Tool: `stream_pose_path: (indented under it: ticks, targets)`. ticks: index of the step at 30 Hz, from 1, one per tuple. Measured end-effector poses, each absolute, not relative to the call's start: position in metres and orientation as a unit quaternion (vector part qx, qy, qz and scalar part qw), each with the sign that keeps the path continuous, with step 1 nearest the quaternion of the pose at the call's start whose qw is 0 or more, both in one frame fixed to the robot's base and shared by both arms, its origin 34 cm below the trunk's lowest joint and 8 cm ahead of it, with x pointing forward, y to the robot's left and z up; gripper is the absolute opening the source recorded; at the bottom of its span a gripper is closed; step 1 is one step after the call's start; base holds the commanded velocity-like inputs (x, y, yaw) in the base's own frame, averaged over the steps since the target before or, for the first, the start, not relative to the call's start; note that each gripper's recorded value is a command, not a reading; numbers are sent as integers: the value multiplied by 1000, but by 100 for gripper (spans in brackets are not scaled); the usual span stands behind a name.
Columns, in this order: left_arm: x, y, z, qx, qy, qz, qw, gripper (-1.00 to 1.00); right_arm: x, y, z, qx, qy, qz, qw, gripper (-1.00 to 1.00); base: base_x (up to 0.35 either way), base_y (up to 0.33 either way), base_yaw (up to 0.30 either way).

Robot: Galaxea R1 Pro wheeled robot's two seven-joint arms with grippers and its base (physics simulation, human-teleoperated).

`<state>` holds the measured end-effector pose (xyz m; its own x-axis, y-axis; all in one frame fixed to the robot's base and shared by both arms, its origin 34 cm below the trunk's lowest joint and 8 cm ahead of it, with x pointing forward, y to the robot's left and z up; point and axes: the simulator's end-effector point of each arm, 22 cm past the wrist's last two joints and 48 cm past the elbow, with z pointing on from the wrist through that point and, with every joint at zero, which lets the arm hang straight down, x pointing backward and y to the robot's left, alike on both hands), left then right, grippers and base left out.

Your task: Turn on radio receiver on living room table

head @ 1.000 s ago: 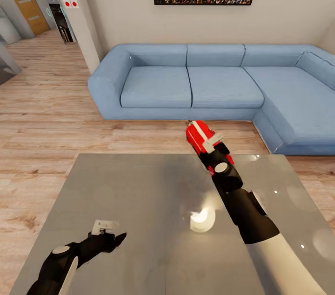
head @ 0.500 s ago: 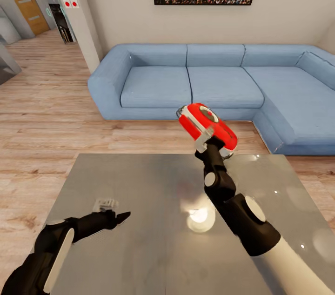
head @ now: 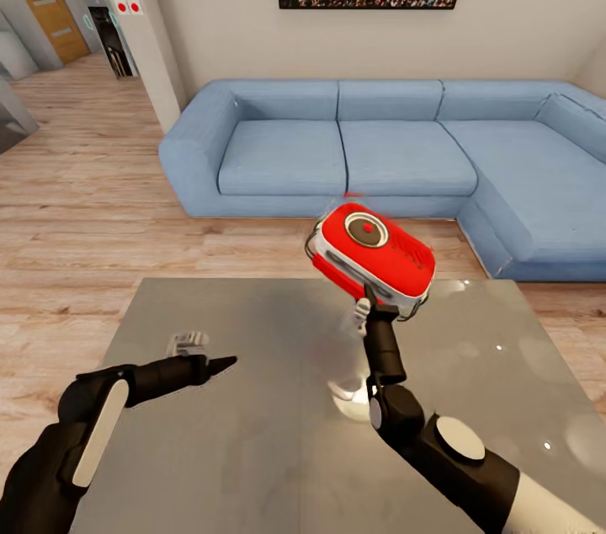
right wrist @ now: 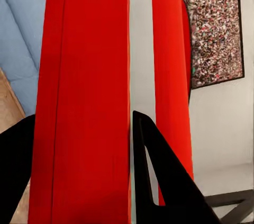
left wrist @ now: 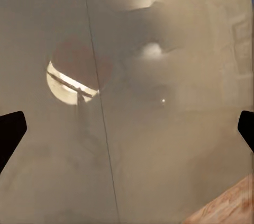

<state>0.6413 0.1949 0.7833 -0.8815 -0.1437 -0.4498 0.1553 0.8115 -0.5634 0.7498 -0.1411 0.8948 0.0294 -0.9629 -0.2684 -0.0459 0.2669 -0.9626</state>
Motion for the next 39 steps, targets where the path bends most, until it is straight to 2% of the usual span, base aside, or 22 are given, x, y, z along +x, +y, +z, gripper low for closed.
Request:
stream_pose_path:
  ticks: [10,25,39]
  targets:
    - [645,227,800,-7,914,-327,242,100,737,-146,847,-472,530,-424,562,-100,0,0,0]
    - [637,230,798,-13,918,-330,219,100,708,-111,768,-508,563,-412,505,-100,0,0,0]
    - [636,231,795,-15,919,-328,217,100,693,-78,764,-531,545,-394,516,-100,0,0,0]
